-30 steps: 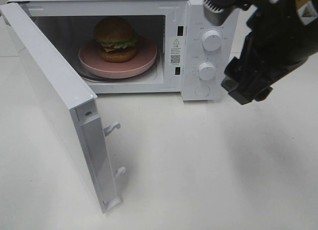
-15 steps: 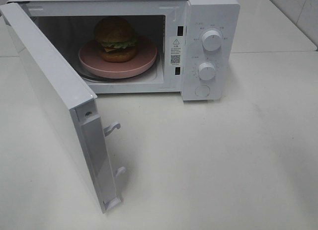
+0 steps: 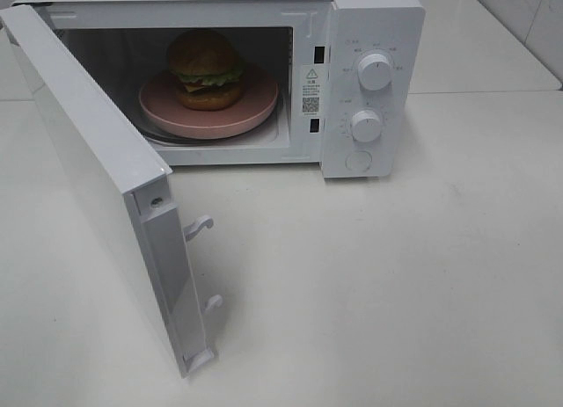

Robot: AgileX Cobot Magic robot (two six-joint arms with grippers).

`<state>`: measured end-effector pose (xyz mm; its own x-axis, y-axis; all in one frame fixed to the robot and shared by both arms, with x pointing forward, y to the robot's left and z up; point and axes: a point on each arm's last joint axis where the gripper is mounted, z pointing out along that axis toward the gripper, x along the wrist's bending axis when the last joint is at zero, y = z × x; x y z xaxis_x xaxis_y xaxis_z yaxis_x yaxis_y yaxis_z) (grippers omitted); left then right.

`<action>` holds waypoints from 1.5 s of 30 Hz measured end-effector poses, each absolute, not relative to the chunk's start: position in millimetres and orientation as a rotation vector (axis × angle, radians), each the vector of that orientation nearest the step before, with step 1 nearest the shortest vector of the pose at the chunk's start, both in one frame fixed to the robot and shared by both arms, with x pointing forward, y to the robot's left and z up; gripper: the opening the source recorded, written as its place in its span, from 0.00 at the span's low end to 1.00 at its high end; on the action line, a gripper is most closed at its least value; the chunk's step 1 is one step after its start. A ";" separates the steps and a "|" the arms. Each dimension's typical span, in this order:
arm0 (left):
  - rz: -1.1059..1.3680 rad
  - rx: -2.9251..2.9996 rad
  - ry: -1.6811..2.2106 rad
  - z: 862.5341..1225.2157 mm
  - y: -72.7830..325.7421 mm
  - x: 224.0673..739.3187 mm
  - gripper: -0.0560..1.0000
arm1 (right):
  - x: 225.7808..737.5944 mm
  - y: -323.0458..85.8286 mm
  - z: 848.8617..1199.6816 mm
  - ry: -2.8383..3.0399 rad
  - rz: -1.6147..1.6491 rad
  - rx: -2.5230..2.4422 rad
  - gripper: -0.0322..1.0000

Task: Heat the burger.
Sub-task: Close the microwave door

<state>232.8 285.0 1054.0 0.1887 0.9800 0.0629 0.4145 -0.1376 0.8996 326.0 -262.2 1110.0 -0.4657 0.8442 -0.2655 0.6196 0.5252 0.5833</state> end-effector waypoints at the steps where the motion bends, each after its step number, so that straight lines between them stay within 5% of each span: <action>1: 0.912 1.683 1.334 1054.0 285.0 232.8 0.97 | 322.3 -265.5 1106.9 2.233 0.568 1.191 0.77; 15: 0.912 1.683 1.334 1054.0 285.0 232.8 0.97 | 287.2 -309.3 1061.1 1.905 0.598 1.476 0.77; 45: 0.912 1.683 1.334 1054.0 285.0 232.8 0.97 | 234.5 -313.0 1058.4 1.442 0.937 1.540 0.76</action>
<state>232.8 285.0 1054.0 0.1887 0.9800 0.0629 0.4145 -0.1376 0.8996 234.5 -313.0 1058.4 0.0720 0.9974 -0.0089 0.3965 -0.0205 0.9178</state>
